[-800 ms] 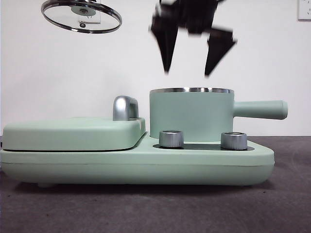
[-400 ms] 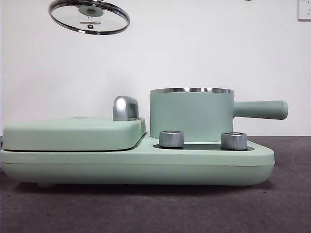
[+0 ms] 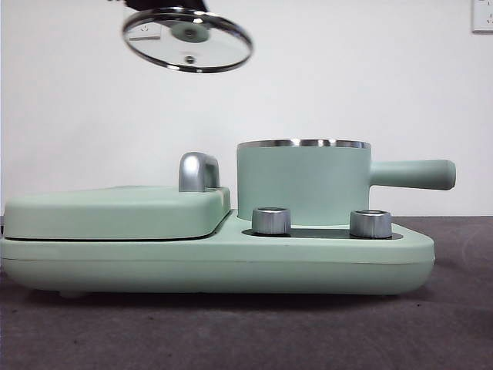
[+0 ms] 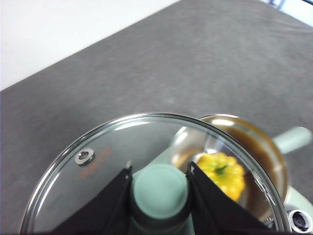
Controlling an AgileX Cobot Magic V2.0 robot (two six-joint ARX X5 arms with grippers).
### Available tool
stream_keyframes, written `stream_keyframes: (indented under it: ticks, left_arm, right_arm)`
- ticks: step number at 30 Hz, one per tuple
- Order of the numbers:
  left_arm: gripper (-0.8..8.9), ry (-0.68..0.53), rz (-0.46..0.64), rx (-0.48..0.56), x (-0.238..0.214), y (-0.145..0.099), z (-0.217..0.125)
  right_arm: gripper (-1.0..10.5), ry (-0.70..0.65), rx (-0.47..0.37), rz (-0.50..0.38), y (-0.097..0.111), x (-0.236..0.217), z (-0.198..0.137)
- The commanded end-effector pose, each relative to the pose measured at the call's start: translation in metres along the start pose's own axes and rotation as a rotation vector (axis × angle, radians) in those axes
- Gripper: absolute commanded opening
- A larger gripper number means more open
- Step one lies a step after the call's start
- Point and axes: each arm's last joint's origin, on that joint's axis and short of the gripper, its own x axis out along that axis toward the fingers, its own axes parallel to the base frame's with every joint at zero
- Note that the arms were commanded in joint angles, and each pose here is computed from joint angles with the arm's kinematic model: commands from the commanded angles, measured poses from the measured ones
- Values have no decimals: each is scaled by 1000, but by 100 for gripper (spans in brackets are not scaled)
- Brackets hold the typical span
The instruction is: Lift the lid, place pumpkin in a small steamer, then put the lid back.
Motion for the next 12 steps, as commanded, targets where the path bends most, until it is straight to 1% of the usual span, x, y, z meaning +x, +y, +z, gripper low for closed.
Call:
stream_keyframes:
  ticks: [1,4,9,12]
  left_arm:
    - [18,-31,-41,31,14,-11,8]
    - [17,-23,-96,50,30,-22,7]
    - [17,-13,-150,78,54,-42,5]
    - [17,-21,-174,95,66,-52,5]
  right_arm:
    - [577,-71,58,30,-1,-6,-15]
    - [577,-137,100,37,-5,-14,-30]
    - [577,-221,122,-26,-13,-33,-43]
    - [577,-246,127,-57,-17,-42,-49]
